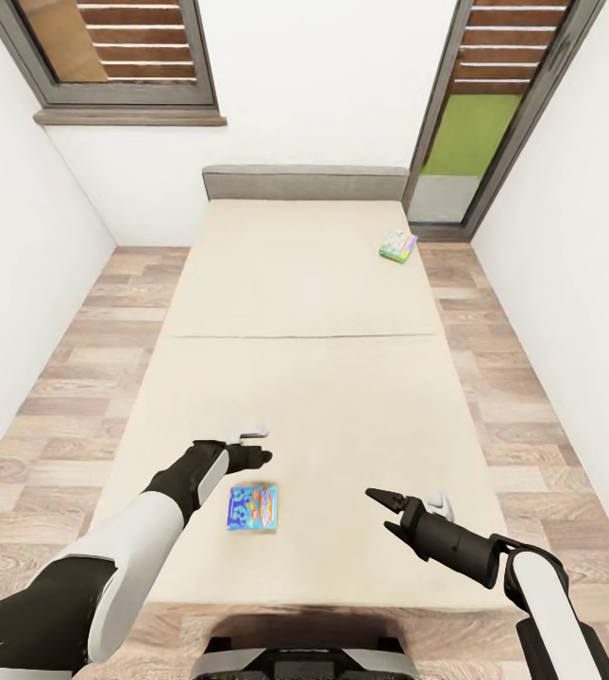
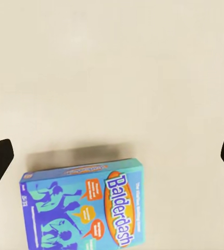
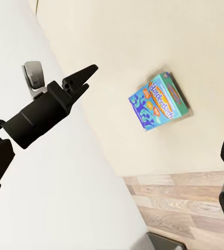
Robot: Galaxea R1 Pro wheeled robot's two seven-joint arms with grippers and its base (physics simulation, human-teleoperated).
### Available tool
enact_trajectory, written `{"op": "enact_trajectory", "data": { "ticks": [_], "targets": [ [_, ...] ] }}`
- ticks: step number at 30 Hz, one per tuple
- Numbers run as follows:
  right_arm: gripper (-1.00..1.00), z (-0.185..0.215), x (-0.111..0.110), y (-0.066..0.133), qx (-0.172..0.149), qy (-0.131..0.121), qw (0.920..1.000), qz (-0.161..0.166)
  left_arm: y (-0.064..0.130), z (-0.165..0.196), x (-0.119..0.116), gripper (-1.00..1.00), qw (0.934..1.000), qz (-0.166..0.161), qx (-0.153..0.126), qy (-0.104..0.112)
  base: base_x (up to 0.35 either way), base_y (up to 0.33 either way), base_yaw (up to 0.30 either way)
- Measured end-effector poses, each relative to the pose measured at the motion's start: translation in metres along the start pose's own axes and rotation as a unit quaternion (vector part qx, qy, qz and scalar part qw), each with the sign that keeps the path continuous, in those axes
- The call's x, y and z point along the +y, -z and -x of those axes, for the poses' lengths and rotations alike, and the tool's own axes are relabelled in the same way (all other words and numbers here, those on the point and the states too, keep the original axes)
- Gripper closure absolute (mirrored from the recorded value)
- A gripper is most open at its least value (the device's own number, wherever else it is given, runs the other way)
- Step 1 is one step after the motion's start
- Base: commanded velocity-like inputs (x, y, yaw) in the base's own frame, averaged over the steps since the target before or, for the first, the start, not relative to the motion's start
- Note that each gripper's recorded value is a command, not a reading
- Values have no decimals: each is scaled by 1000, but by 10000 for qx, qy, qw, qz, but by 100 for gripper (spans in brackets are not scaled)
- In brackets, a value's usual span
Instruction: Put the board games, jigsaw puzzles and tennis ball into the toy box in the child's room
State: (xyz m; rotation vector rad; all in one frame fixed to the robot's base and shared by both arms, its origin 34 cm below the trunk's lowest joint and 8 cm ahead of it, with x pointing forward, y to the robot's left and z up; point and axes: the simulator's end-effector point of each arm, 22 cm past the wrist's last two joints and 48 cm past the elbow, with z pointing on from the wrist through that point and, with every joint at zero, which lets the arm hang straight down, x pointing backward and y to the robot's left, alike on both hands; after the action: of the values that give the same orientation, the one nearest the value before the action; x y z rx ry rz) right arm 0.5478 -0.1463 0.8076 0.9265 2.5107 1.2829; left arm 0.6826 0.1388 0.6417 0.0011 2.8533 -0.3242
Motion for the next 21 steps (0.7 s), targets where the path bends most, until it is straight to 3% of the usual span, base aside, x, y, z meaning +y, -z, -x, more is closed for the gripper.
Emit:
{"op": "enact_trajectory", "data": {
  "ticks": [21],
  "targets": [
    [-100,-3,-15,-6,69,-116,9999,-102,-13,-8,1,-100,10000,-13,31,23,0,0,0]
  ]
}}
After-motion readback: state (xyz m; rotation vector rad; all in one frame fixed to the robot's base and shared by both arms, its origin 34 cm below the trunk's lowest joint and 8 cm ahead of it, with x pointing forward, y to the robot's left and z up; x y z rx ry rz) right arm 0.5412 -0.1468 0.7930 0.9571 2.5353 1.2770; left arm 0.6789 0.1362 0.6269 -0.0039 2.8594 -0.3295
